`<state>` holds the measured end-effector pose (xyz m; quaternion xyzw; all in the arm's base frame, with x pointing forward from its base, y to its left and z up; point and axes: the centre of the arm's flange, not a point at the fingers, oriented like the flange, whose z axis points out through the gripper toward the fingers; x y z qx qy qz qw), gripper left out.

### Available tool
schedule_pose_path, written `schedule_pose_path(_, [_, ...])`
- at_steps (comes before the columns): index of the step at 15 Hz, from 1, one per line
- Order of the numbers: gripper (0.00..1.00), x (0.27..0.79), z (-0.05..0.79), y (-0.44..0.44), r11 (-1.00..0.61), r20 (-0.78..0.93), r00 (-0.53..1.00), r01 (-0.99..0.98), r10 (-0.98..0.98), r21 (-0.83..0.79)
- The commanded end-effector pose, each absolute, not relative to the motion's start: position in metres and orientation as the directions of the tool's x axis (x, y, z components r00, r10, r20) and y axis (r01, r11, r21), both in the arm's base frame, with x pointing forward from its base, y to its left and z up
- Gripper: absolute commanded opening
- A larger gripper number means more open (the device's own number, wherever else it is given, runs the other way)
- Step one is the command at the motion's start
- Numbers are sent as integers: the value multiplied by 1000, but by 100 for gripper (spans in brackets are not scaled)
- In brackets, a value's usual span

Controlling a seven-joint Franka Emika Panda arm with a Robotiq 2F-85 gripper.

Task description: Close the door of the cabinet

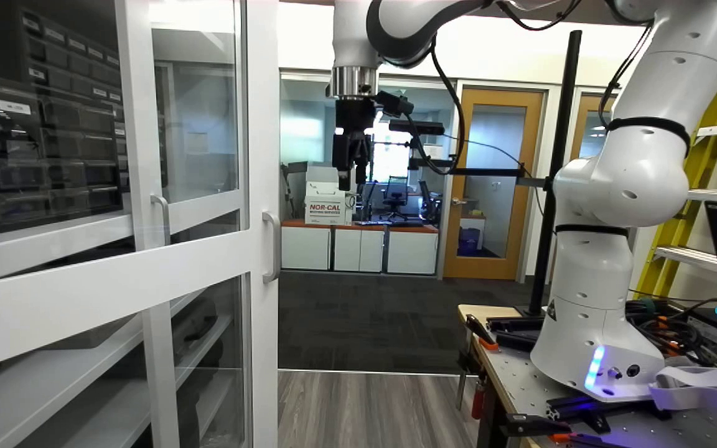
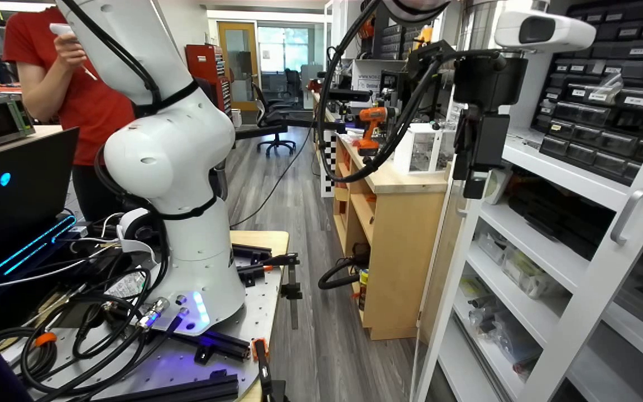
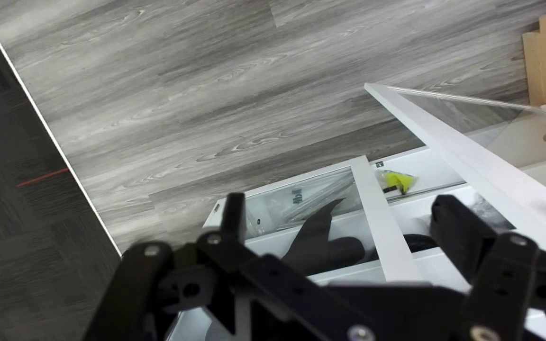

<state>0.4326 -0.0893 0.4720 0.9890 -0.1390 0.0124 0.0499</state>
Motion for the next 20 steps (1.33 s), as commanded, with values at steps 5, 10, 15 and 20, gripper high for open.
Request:
schedule_pose_path(5, [100,398,469,-31,-946,225,925,-323,-306,41])
schedule_pose_path(10, [100,379,472,-12,-948,291,912,-316,-290,45])
schedule_pose_path(15, [100,391,480,13,-957,352,902,-287,-252,50])
schedule_pose_path(20, [100,408,482,35,-955,387,882,-297,-269,12])
